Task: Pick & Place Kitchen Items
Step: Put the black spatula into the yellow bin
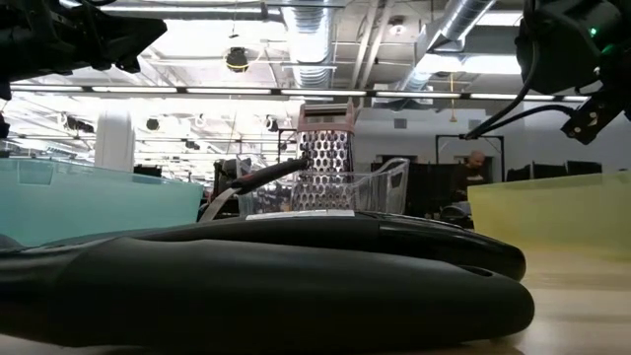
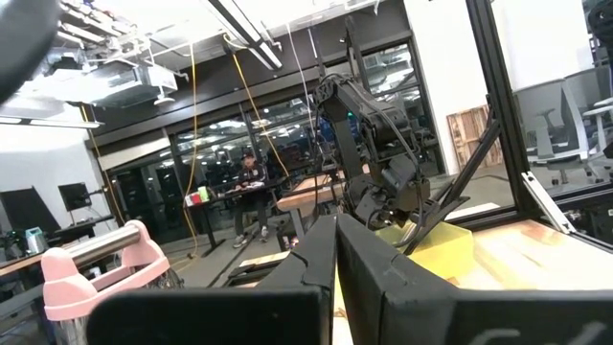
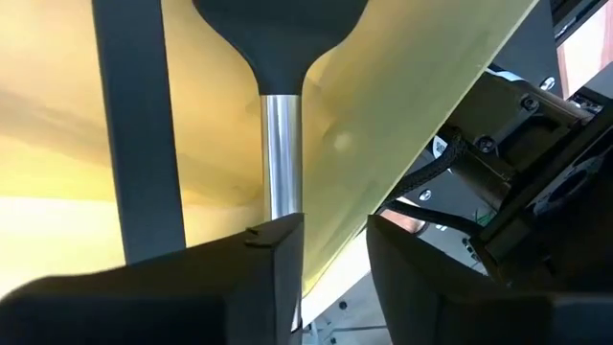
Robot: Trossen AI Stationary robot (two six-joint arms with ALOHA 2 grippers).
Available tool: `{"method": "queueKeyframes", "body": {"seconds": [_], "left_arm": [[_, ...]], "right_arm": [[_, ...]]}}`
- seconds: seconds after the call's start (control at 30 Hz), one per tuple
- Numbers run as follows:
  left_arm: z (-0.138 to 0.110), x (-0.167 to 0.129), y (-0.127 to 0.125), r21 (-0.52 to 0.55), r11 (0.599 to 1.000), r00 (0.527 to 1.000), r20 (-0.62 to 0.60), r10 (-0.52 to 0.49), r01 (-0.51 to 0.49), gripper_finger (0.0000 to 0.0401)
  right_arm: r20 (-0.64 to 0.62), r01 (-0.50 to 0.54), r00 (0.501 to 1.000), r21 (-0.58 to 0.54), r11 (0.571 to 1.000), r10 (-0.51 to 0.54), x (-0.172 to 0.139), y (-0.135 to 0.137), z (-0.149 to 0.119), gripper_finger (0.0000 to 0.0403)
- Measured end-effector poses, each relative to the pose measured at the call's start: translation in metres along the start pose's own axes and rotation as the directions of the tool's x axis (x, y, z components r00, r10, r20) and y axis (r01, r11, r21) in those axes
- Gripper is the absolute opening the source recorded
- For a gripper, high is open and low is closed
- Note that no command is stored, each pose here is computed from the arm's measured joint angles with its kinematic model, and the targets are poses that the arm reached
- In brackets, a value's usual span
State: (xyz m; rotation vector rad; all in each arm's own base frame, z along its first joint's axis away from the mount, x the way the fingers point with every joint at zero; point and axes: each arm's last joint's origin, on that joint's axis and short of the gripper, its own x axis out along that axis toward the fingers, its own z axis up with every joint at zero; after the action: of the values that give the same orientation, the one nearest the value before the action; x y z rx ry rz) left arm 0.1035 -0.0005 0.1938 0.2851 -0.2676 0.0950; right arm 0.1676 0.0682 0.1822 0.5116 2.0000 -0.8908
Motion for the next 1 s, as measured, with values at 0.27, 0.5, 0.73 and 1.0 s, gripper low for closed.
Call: {"method": "queueKeyframes", "body": {"seconds": [0.27, 0.5, 0.73, 1.0], "left_arm": [[0.0, 0.0, 0.0, 0.0, 1.0, 1.0, 0.001, 0.0, 0.0, 0.0002], [0.0, 0.0, 0.0, 0.0, 1.0, 1.0, 0.002, 0.0, 0.0, 0.0002], [0.0, 0.0, 0.0, 0.0, 1.0, 1.0, 0.002, 0.0, 0.0, 0.0002], [0.001, 0.0, 0.0, 0.0, 1.0, 1.0, 0.005, 0.002, -0.002, 0.0002]], "right_arm": [[0.012, -0.03, 0.999, -0.122, 0.992, 0.031, -0.022, 0.001, -0.004, 0.0188], [0.103, -0.225, 0.962, -0.226, 0.948, 0.253, -0.091, 0.003, -0.013, 0.0218], [0.38, -0.45, 0.7, -0.423, 0.786, 0.605, -0.162, 0.017, -0.024, 0.0217], [0.535, -0.363, 0.302, -0.7, 0.615, 0.789, -0.197, 0.053, -0.036, 0.0216]]}}
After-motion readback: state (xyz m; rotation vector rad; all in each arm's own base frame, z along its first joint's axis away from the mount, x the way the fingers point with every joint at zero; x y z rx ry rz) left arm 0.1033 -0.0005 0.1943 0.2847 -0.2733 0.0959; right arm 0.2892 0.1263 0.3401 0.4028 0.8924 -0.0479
